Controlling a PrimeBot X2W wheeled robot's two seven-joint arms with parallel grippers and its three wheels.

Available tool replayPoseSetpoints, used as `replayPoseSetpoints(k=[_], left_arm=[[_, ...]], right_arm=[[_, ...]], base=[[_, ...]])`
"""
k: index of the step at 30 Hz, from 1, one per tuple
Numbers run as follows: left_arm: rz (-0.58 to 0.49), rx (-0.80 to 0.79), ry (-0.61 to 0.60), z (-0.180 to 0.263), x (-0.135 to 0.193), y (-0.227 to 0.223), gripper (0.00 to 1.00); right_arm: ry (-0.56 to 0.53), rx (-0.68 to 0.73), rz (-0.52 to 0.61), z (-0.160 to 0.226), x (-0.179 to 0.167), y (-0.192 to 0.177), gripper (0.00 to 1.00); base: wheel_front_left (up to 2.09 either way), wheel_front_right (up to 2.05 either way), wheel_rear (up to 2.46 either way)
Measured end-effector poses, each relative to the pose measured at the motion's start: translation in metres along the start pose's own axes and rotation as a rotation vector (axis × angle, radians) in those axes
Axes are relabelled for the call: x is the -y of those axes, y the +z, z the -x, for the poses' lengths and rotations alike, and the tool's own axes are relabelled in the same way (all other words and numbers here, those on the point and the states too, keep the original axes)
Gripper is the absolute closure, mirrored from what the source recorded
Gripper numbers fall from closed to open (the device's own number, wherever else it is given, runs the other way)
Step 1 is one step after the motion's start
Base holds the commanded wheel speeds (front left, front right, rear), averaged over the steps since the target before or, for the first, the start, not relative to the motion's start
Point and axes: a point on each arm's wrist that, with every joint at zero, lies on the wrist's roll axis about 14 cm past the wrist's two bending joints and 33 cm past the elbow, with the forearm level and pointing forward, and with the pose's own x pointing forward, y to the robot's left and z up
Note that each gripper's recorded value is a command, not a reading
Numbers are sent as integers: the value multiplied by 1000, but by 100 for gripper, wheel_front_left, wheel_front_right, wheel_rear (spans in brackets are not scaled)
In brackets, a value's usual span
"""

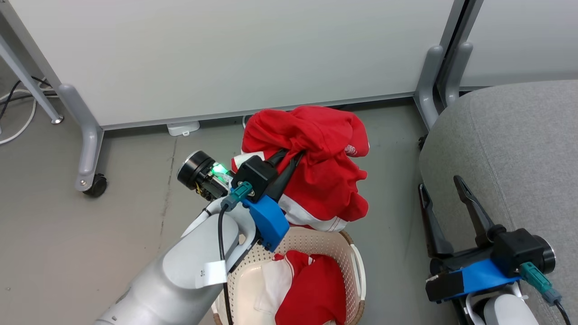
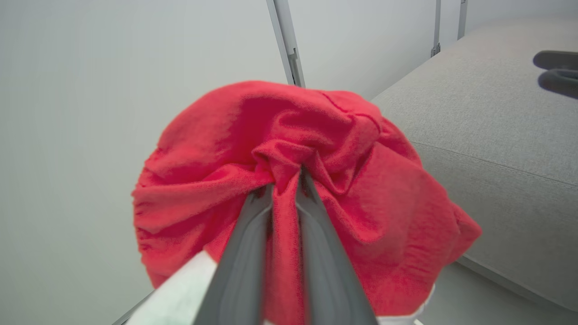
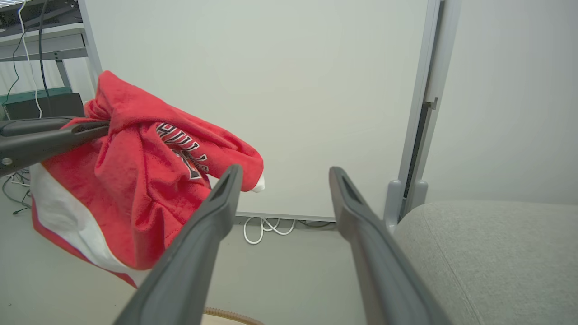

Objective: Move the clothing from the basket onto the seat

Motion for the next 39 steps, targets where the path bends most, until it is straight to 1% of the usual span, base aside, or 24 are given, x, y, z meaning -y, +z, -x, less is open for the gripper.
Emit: replayPoseSetpoints(k=[4, 13, 21, 25, 29, 36, 39], left_arm=[[1, 15, 6, 5, 3, 5, 100], [-2, 25, 6, 9, 5, 8, 100], [-4, 28, 0, 7, 5, 8, 100], [-3, 29, -4, 5, 6, 7, 100], [-4, 33, -15, 2, 8, 8, 100], [4, 32, -39, -2, 16, 6, 100], [3, 36, -45, -3, 16, 8, 100]], right_arm=[[-1, 5, -4, 6, -1, 3, 0], [15, 10, -7, 5, -7, 5, 0], [124, 27, -13, -5, -42, 9, 0], [196, 39, 2, -15, -64, 12, 0], [247, 34, 15, -25, -78, 10, 0], [316, -17, 75, -40, -95, -8, 0], [339, -57, 92, -42, -100, -22, 0]], base=[[0, 0, 0], [0, 0, 0], [0, 0, 0], [0, 0, 0], [0, 0, 0], [0, 0, 0], [0, 0, 0]])
